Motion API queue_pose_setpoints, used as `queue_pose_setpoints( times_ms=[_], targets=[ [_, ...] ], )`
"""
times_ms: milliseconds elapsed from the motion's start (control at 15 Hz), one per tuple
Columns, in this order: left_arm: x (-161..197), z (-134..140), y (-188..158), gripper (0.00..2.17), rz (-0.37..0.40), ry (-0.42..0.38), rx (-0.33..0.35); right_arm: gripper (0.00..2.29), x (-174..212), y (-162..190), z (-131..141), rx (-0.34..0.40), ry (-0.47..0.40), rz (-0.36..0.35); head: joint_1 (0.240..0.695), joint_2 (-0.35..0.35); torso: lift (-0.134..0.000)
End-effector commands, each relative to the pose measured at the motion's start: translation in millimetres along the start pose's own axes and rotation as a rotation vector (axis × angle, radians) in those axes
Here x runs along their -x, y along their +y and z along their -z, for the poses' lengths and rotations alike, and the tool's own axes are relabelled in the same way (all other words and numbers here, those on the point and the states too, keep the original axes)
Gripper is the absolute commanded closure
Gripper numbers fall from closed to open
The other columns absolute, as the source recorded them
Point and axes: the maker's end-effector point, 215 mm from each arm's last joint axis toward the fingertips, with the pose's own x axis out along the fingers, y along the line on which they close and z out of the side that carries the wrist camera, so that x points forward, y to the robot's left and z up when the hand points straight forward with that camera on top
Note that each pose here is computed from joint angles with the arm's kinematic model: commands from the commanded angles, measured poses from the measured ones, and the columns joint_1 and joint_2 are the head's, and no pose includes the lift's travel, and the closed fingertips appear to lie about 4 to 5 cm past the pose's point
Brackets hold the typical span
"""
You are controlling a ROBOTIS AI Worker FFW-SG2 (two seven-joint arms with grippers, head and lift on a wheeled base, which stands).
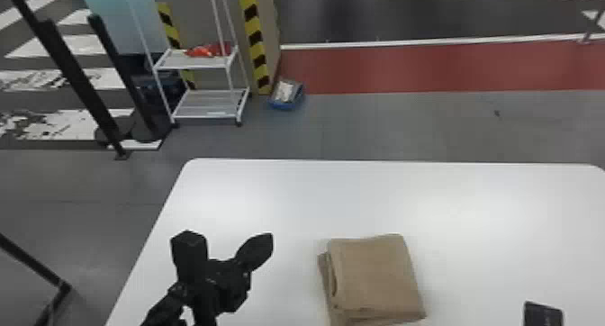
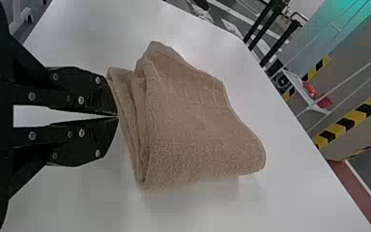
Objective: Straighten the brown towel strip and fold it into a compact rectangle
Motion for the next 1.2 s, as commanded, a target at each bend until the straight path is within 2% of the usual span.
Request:
queue_pose_setpoints(
  times_ms=[0,267,600,800,1000,1067,1133],
  targets=[
    [2.0,-4.8,7.1,1.72,-0.008,-0.015,0.013,2.02,-4.3,-14.5,0.9,0.021,0.008,0.037,0.695,0.137,0.0],
    [3.6,-7.6,10.6,1.72,-0.01,-0.025,0.016,2.02,-21.6,-38.9,-4.9,0.077,0.028,0.125,0.695,0.133,0.0],
    [5.2,-4.8,6.1,1.72,0.01,-0.021,0.027,2.02,-52.7,-65.7,-57.6,0.131,-0.003,0.208,0.695,0.109,0.0],
    [5.6,-2.7,4.7,1.72,0.016,-0.019,0.034,2.01,-81.5,-63.4,-98.3,0.149,-0.019,0.193,0.695,0.093,0.0],
    [5.1,1.0,3.4,1.72,0.025,-0.015,0.041,2.01,-102.7,-49.7,-151.0,0.217,-0.072,0.194,0.695,0.1,0.0],
    [4.2,2.3,2.0,1.72,0.027,-0.014,0.041,2.01,-102.6,-47.5,-162.2,0.227,-0.101,0.193,0.695,0.102,0.0],
    [2.4,2.8,0.2,1.72,0.03,-0.015,0.041,2.01,-98.7,-48.6,-157.4,0.217,-0.105,0.188,0.695,0.103,0.0]
  ],
)
